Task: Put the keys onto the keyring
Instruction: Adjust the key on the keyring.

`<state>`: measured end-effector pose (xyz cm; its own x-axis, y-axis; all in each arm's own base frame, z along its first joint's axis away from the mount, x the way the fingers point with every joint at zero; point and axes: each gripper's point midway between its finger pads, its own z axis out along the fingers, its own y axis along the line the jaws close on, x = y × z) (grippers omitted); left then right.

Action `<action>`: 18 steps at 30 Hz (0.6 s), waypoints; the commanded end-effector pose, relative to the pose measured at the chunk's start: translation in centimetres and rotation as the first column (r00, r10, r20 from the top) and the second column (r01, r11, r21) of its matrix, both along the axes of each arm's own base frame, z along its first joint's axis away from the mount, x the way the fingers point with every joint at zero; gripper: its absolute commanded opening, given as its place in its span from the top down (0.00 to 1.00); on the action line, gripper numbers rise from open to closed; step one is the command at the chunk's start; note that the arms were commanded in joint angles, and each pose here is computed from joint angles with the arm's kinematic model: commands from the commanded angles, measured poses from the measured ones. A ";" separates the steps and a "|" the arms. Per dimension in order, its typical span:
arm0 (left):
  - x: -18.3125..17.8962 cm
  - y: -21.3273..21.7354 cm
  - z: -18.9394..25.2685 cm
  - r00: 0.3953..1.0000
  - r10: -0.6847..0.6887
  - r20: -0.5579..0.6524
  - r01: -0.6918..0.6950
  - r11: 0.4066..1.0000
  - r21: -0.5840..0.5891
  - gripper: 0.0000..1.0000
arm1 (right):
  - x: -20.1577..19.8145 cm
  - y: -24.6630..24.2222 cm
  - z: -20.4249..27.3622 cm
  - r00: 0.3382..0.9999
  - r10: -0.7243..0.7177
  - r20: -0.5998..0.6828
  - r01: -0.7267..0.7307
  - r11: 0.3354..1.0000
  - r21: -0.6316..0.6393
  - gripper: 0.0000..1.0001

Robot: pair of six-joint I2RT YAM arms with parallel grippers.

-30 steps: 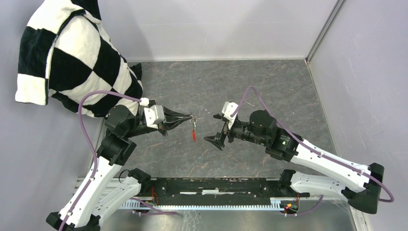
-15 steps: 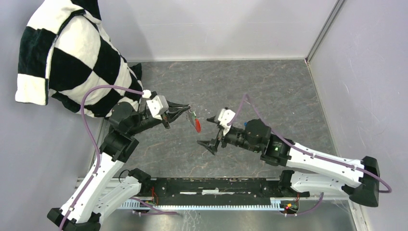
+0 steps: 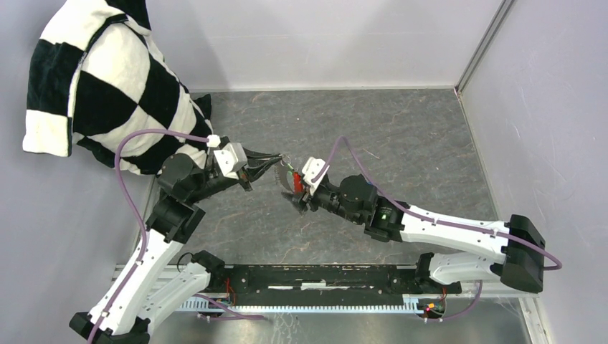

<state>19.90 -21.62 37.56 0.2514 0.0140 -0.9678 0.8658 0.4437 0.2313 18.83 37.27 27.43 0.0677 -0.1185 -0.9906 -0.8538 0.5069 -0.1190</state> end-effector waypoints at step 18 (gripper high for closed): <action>-6.4 4.0 2.6 0.896 -0.052 0.440 -0.038 0.980 0.194 0.00 | -3.5 -1.3 10.8 0.927 0.118 -0.355 -0.079 0.989 0.121 1.00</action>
